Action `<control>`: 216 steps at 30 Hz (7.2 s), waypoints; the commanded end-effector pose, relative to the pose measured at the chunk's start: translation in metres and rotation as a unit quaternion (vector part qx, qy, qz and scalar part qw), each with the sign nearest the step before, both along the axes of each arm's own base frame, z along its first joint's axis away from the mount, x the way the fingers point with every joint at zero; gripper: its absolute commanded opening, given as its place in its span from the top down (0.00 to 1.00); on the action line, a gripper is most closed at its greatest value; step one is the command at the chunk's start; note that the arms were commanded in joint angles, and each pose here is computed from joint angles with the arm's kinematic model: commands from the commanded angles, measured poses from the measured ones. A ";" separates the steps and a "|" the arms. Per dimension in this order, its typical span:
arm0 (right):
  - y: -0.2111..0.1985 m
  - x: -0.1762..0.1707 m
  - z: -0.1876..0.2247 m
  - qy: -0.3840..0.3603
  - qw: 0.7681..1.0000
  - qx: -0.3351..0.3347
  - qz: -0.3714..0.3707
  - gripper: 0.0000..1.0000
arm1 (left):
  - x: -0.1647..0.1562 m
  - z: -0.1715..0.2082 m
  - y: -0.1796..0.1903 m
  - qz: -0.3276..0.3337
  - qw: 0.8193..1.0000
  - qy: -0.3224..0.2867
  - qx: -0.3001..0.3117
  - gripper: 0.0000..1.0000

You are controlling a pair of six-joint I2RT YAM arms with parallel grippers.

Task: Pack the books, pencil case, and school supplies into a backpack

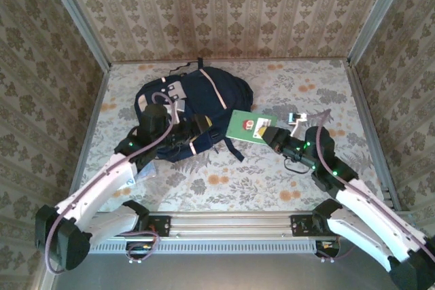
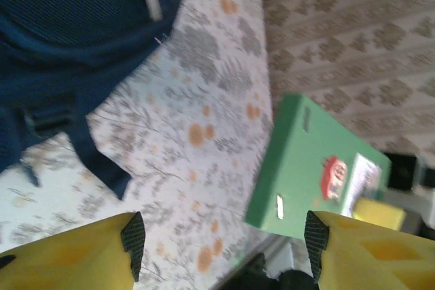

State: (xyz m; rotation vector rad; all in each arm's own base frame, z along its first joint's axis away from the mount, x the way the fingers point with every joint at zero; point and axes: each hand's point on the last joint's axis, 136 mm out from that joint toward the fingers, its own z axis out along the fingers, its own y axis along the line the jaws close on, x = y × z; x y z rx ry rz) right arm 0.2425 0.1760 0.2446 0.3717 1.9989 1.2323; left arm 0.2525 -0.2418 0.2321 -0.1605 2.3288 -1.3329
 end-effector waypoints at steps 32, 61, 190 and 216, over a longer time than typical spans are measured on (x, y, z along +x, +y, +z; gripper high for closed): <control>-0.063 -0.029 -0.065 0.013 0.984 -0.158 -0.076 1.00 | 0.235 -0.038 -0.049 0.035 0.997 0.024 -0.066 0.60; -0.152 -0.048 -0.013 0.003 0.928 -0.289 -0.237 1.00 | 0.124 0.015 -0.162 -0.246 0.967 -0.031 0.054 1.00; 0.069 0.017 -0.043 -0.079 0.942 -0.312 0.097 0.11 | -0.018 -0.203 0.258 0.364 0.870 0.280 0.180 0.06; 0.126 0.020 -0.069 -0.014 0.938 -0.292 0.185 0.11 | -0.105 -0.222 0.125 0.155 0.951 0.228 0.141 0.13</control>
